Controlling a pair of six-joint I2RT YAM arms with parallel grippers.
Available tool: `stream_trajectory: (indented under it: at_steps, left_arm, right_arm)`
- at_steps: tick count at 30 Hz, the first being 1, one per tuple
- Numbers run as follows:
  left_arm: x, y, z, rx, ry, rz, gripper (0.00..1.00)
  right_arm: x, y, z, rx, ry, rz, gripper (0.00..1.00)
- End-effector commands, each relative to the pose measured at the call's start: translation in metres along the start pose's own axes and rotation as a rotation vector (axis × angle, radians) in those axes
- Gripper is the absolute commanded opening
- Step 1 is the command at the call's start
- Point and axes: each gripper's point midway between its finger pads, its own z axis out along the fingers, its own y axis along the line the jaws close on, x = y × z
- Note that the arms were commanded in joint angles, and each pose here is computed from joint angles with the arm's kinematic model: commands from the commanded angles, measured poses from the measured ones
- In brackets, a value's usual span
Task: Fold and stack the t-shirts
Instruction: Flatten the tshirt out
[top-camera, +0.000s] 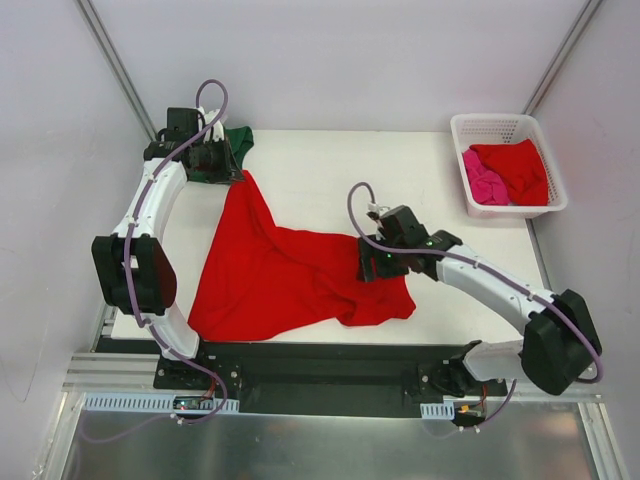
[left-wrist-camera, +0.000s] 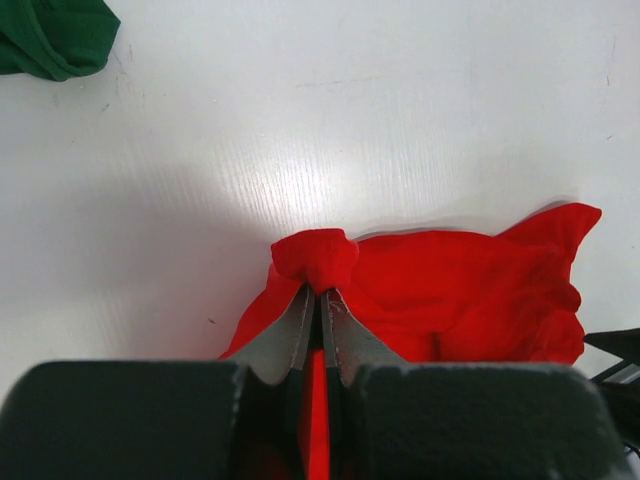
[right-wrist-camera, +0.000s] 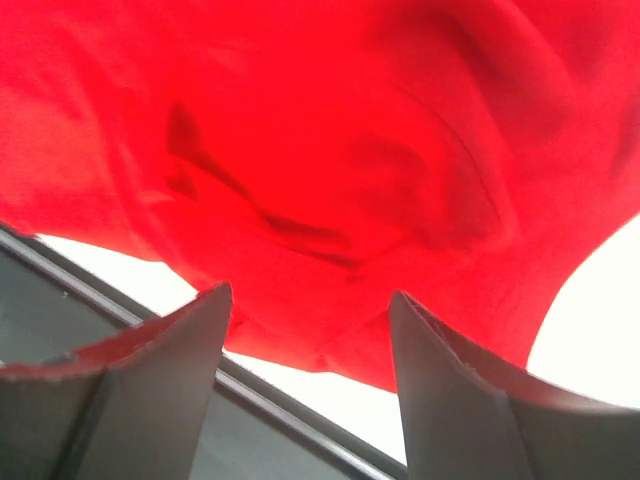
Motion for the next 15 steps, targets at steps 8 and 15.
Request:
stream_trajectory:
  at_steps: [8, 15]
  left_arm:
    - [-0.011, -0.010, -0.015, 0.012, -0.059, 0.042, 0.00]
    - [-0.011, -0.010, -0.014, 0.013, -0.059, 0.039, 0.00]
  right_arm:
    - [0.020, -0.008, 0.008, -0.199, -0.044, 0.277, 0.66]
    - [0.010, -0.010, -0.002, -0.262, -0.104, 0.315, 0.60]
